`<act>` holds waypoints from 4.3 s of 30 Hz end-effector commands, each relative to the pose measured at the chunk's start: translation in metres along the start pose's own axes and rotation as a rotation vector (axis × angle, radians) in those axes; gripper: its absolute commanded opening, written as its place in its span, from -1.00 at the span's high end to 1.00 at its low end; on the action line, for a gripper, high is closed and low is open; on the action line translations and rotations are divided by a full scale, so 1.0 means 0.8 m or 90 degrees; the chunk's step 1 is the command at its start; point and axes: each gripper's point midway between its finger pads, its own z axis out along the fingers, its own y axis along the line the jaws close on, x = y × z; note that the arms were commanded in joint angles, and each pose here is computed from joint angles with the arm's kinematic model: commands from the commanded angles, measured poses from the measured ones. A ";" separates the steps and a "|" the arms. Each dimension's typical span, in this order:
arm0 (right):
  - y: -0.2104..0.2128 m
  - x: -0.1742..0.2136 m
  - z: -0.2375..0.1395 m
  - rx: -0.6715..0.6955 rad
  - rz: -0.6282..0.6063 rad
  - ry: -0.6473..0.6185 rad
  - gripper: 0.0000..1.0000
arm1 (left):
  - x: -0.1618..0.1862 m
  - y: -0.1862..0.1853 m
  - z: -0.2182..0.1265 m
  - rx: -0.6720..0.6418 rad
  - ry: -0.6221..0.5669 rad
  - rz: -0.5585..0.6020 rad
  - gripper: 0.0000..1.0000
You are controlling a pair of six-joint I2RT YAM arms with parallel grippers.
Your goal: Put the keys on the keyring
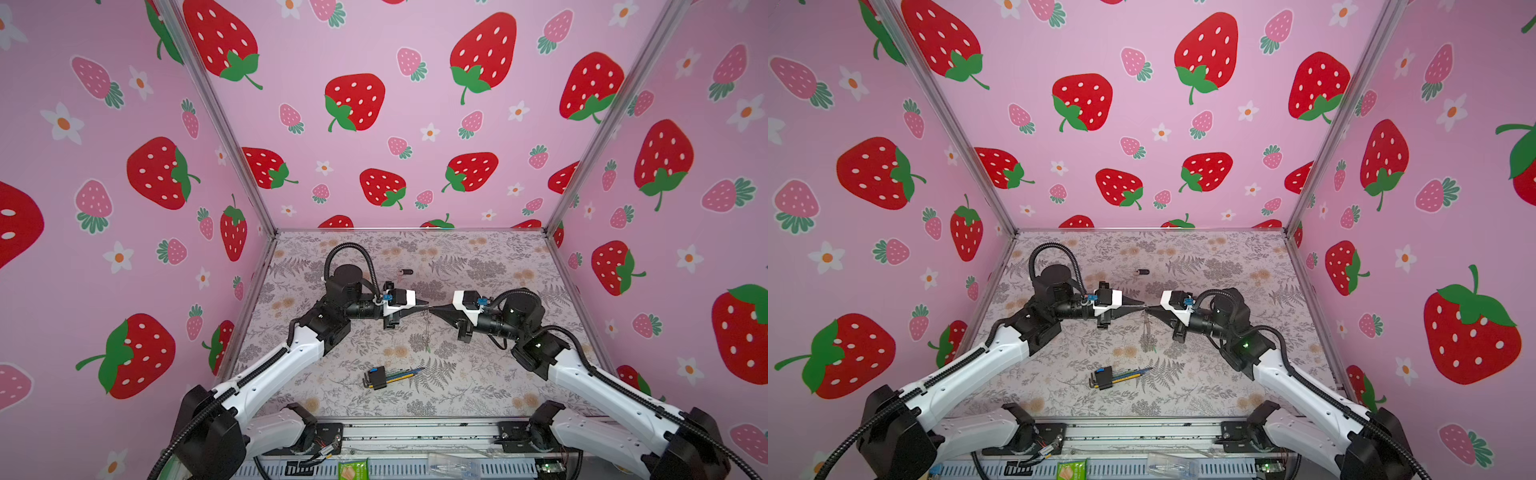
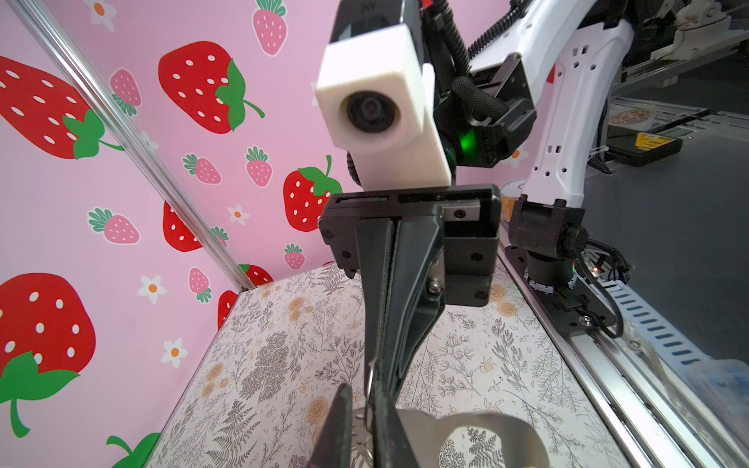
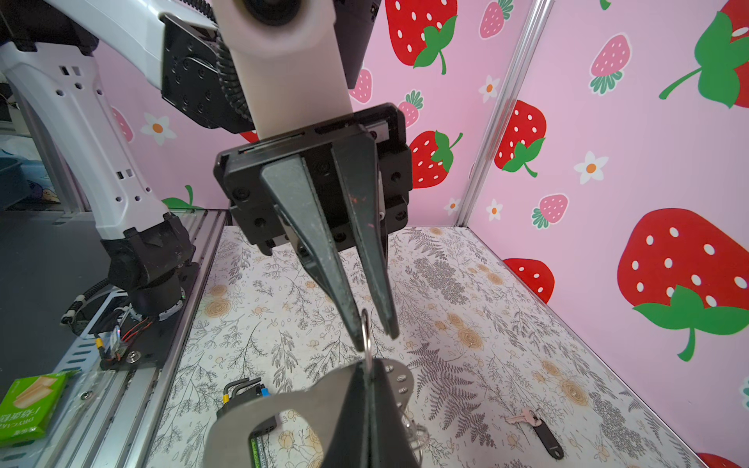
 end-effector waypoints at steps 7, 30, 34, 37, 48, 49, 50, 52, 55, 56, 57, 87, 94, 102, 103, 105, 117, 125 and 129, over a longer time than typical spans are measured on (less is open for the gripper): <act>0.002 -0.022 -0.001 -0.009 -0.021 -0.031 0.91 | -0.012 0.000 0.005 0.024 0.005 0.031 0.76; -0.023 0.020 -0.062 0.160 0.000 0.007 0.20 | 0.015 0.009 0.003 -0.078 0.130 0.397 1.00; -0.027 0.033 -0.061 0.169 0.016 0.028 0.20 | 0.023 0.008 0.004 -0.082 0.138 0.437 1.00; -0.033 0.040 -0.058 0.176 0.032 0.039 0.20 | 0.024 0.010 0.004 -0.088 0.141 0.449 1.00; -0.107 0.104 -0.028 0.285 0.147 0.156 0.25 | 0.042 0.021 -0.005 -0.105 0.157 0.380 1.00; -0.119 0.113 -0.022 0.297 0.164 0.168 0.25 | 0.046 0.025 -0.009 -0.111 0.163 0.362 1.00; -0.129 0.122 -0.015 0.306 0.184 0.180 0.24 | 0.050 0.030 -0.013 -0.118 0.168 0.345 1.00; -0.153 0.150 0.005 0.315 0.225 0.215 0.26 | 0.056 0.045 -0.028 -0.149 0.160 0.291 1.00; -0.184 0.192 0.037 0.318 0.283 0.268 0.28 | 0.065 0.063 -0.052 -0.187 0.157 0.227 1.00; -0.191 0.199 0.047 0.313 0.291 0.279 0.28 | 0.068 0.067 -0.059 -0.200 0.162 0.216 1.00; -0.200 0.212 0.059 0.313 0.303 0.296 0.28 | 0.069 0.076 -0.068 -0.224 0.167 0.201 1.00; -0.299 0.359 0.210 0.311 0.379 0.324 0.54 | 0.106 0.113 -0.143 -0.365 0.189 0.042 1.00; -0.306 0.366 0.219 0.332 0.366 0.328 0.59 | 0.106 0.112 -0.142 -0.362 0.190 0.038 1.00; -0.303 0.378 0.221 0.336 0.364 0.343 0.67 | 0.110 0.109 -0.141 -0.355 0.193 0.032 1.00; -0.303 0.379 0.221 0.336 0.364 0.344 0.69 | 0.110 0.108 -0.141 -0.354 0.193 0.030 1.00; -0.301 0.380 0.221 0.333 0.362 0.345 0.73 | 0.111 0.108 -0.141 -0.353 0.194 0.028 1.00; -0.299 0.386 0.229 0.322 0.371 0.368 0.69 | 0.111 0.104 -0.139 -0.342 0.193 0.022 1.00; -0.298 0.392 0.232 0.325 0.372 0.382 0.73 | 0.111 0.102 -0.140 -0.341 0.196 0.022 1.00; -0.299 0.395 0.232 0.328 0.375 0.388 0.79 | 0.111 0.102 -0.140 -0.341 0.197 0.022 1.00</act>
